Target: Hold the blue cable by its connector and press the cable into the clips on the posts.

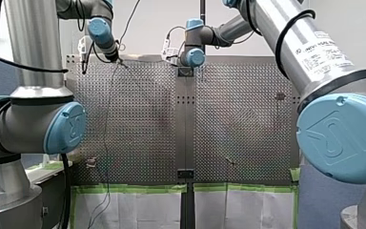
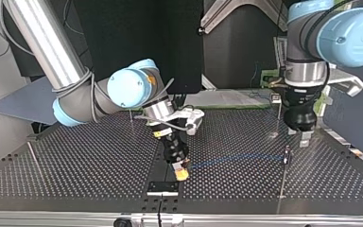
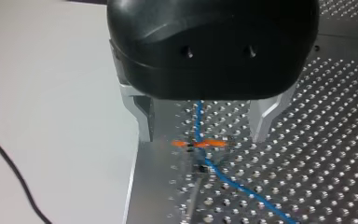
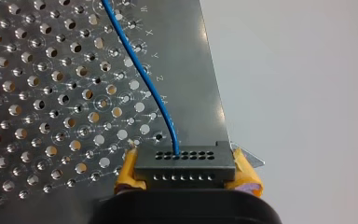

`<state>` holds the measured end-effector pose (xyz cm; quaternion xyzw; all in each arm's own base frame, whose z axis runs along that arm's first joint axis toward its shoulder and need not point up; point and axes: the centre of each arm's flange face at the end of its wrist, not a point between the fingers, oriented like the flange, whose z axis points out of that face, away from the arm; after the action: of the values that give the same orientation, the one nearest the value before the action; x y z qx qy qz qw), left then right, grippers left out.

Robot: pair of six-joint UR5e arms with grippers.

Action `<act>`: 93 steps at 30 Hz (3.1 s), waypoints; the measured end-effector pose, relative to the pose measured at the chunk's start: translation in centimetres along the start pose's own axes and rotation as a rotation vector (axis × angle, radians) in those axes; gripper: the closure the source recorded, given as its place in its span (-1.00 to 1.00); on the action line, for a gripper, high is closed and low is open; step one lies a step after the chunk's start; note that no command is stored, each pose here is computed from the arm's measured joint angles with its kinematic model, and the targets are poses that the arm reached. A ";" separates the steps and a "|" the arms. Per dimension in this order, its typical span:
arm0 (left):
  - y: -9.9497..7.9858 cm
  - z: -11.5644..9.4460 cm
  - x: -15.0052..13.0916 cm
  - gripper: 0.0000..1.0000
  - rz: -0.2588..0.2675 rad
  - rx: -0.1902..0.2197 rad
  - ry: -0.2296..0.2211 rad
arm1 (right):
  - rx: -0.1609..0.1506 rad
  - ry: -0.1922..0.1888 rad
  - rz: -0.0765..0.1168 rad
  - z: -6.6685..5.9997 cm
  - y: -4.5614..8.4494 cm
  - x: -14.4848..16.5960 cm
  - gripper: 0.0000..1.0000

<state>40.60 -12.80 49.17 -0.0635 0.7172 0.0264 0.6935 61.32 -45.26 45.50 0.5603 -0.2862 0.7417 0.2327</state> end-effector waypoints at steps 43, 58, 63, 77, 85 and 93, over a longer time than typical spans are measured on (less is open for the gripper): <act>-0.7 -0.3 -0.4 -1.00 0.022 0.020 -0.006 | -0.004 -0.011 -0.002 -0.1 0.3 -0.6 1.00; -3.0 0.9 1.3 -1.00 0.074 0.151 0.019 | -0.005 -0.011 -0.003 -0.2 0.3 -0.6 1.00; -4.0 1.8 1.7 -1.00 0.099 0.199 0.028 | -0.007 -0.011 -0.004 -0.1 0.5 -0.6 1.00; -4.4 4.6 1.3 -1.00 0.099 0.154 0.002 | -0.004 -0.014 -0.004 -0.1 0.3 -0.8 1.00; -4.9 6.1 1.1 -1.00 0.093 0.138 -0.014 | -0.003 -0.015 -0.004 -0.1 0.2 -0.9 1.00; -5.3 7.2 1.7 -1.00 0.091 0.119 -0.021 | -0.003 -0.016 -0.004 -0.2 0.2 -0.9 1.00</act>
<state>48.38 -17.26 47.44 0.0107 0.7124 0.0157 0.7015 61.35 -45.28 44.55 0.5664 -0.2879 0.7363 0.2327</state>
